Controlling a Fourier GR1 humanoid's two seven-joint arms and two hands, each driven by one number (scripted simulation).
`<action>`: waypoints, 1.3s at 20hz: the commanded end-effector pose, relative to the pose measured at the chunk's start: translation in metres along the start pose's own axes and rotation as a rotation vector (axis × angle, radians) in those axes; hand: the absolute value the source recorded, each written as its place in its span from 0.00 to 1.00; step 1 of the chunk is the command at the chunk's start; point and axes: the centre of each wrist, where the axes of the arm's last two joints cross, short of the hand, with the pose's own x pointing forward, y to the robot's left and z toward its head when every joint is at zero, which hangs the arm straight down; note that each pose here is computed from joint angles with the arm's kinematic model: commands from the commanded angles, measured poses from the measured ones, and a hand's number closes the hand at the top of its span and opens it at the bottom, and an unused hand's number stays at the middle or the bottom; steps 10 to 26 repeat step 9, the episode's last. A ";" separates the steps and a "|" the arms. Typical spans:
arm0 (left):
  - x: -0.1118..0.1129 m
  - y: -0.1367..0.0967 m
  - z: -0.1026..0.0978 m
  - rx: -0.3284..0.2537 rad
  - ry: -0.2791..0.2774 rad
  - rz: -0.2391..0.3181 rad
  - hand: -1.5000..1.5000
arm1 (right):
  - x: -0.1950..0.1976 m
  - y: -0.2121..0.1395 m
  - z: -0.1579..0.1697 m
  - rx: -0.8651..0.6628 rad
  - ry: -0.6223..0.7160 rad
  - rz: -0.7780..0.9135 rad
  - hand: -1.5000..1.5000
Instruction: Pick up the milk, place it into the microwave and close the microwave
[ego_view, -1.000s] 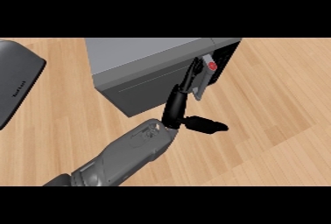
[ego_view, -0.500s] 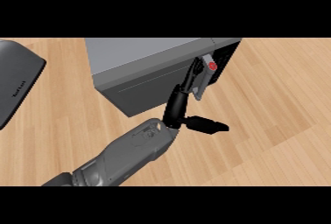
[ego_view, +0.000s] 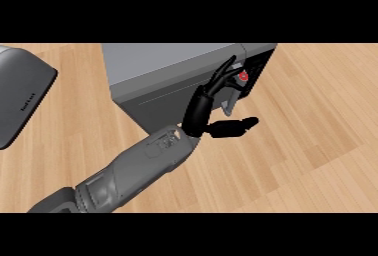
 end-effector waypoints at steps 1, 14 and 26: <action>-0.031 0.040 -0.006 0.099 0.173 -0.247 0.00 | 0.005 -0.004 0.000 -0.006 0.003 0.010 0.00; -0.030 0.040 -0.018 0.116 0.220 -0.306 0.00 | 0.010 -0.004 0.004 -0.018 0.020 0.020 0.00; -0.030 0.040 -0.018 0.116 0.220 -0.306 0.00 | 0.010 -0.004 0.004 -0.018 0.020 0.020 0.00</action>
